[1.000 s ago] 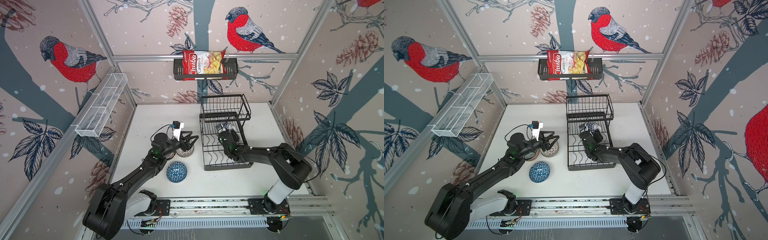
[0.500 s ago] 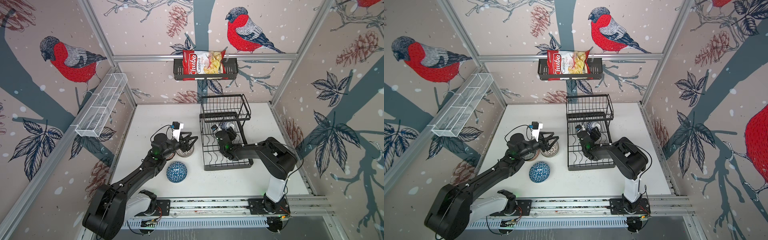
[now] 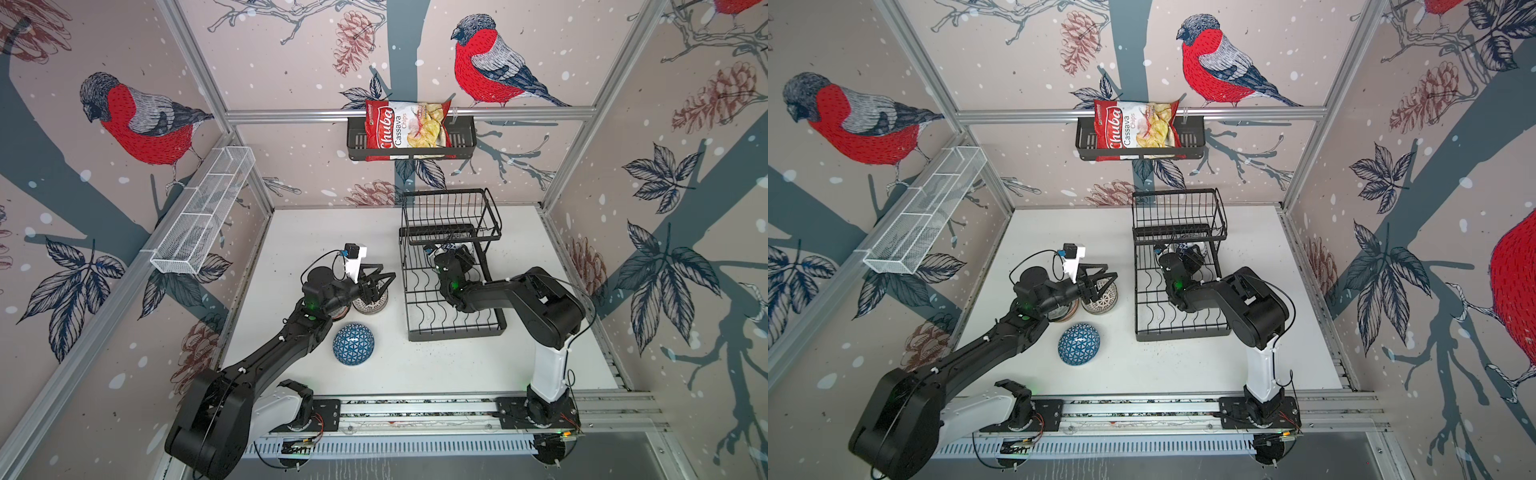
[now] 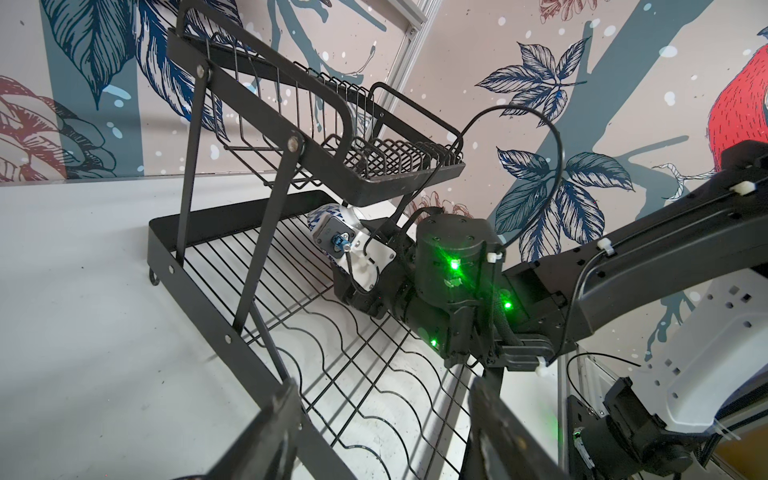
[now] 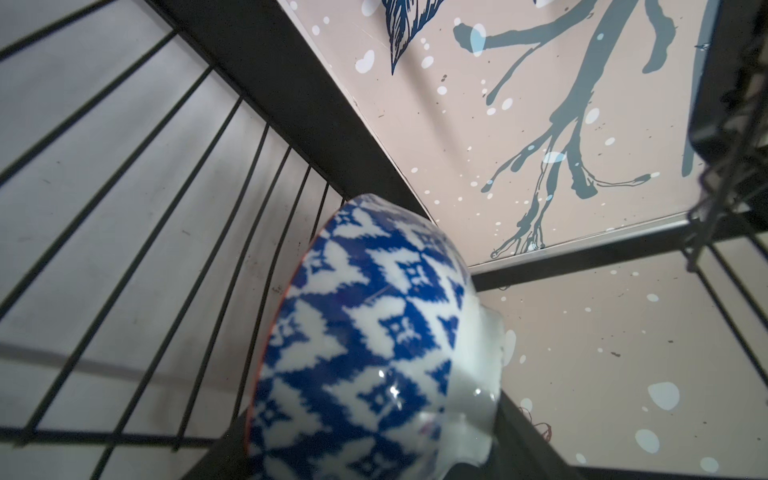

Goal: Load bowls into a dish rack
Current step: Place the bowl in the dish rack.

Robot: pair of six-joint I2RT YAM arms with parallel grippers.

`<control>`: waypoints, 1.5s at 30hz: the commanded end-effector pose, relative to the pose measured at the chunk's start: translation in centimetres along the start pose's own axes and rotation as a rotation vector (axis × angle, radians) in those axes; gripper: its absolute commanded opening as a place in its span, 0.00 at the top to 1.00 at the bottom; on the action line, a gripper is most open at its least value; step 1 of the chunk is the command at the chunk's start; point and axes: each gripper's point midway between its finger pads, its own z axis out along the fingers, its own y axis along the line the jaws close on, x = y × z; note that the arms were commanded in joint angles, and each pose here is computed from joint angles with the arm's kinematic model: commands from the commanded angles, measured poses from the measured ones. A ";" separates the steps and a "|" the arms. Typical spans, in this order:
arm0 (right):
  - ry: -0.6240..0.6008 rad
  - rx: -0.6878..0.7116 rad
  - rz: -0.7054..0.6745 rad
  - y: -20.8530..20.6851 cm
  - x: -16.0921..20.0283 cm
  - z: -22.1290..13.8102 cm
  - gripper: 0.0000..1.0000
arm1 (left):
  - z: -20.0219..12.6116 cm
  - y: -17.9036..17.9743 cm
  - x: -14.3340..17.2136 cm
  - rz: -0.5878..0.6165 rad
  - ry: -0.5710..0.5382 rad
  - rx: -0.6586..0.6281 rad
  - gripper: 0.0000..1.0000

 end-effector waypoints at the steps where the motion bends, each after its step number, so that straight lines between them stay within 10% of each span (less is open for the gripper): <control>1: -0.017 0.038 0.013 -0.7 -0.8 0.5 0.57 | 0.0 0.0 -0.2 0.008 -0.011 0.002 0.36; 45: 0.015 -0.053 0.027 2.4 -0.2 2.8 0.19 | 0.0 0.3 0.1 0.002 -0.003 -0.006 0.36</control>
